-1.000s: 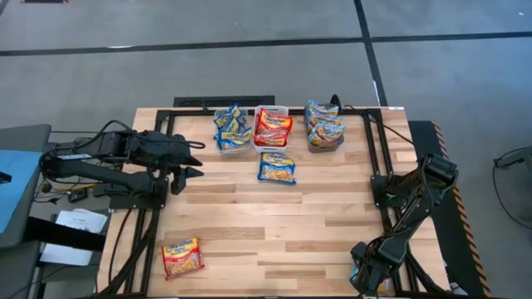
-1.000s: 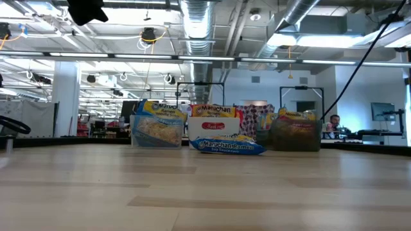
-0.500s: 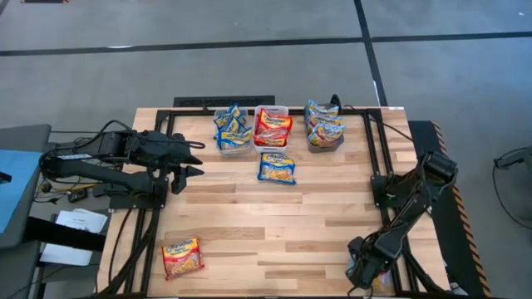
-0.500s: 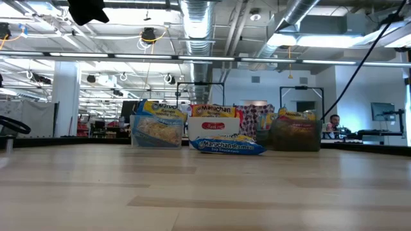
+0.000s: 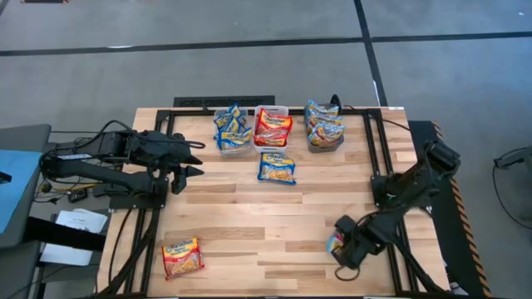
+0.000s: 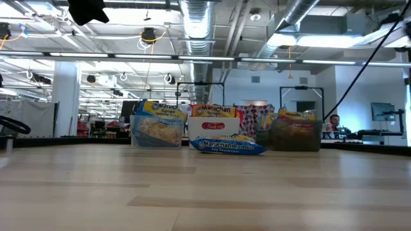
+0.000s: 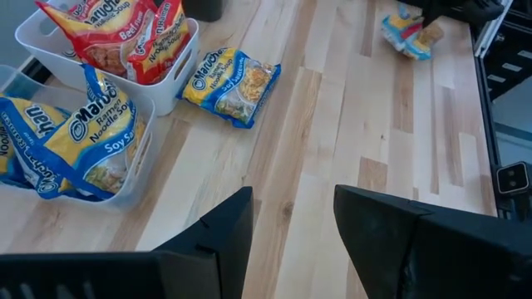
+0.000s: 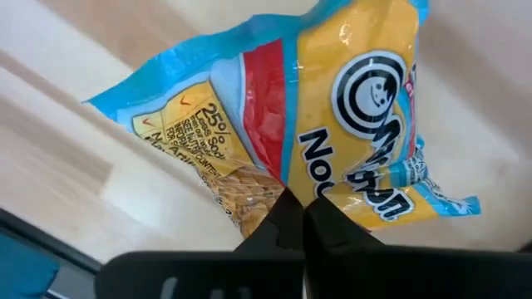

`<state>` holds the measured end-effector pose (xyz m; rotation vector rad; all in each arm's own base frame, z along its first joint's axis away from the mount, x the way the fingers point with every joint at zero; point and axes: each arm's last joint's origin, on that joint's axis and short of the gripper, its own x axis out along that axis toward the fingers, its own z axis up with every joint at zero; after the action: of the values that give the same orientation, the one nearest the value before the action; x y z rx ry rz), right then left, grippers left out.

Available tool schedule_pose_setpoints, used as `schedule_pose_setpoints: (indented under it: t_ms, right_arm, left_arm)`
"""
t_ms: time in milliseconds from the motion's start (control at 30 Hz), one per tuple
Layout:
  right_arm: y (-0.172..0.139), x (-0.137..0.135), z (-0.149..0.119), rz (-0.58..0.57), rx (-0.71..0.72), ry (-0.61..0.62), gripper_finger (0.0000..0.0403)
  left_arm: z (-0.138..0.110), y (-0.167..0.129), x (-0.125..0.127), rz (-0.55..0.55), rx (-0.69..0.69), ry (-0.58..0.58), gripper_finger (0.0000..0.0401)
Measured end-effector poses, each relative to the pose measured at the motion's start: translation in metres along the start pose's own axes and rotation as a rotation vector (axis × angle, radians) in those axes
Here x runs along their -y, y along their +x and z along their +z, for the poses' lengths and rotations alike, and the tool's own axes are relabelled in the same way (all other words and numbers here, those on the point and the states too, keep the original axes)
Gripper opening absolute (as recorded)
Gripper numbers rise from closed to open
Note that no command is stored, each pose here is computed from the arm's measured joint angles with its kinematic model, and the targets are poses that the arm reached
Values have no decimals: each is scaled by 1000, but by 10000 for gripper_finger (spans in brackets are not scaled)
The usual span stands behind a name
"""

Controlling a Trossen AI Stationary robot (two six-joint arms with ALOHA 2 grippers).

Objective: Sort Maruchan noodles
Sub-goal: Put the light blue noodle pack into the black bin

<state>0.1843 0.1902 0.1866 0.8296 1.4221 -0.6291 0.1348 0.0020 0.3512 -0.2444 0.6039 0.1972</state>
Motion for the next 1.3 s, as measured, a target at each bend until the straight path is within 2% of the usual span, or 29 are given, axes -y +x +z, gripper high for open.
schedule_pose_setpoints:
  t_ms: [200,367,967,1300]
  right_arm:
    - [-1,-3,35,0,52,-85,3]
    - [-4,-1,65,-34,150,-133,3]
    - [-72,22,177,-458,584,-231,4]
    - [-81,51,219,-694,657,-236,4]
  left_arm:
    - [0,0,0,0,0,0,155]
    - [0,0,0,0,0,0,155]
    - [0,0,0,0,0,0,155]
    - [0,0,0,0,0,0,155]
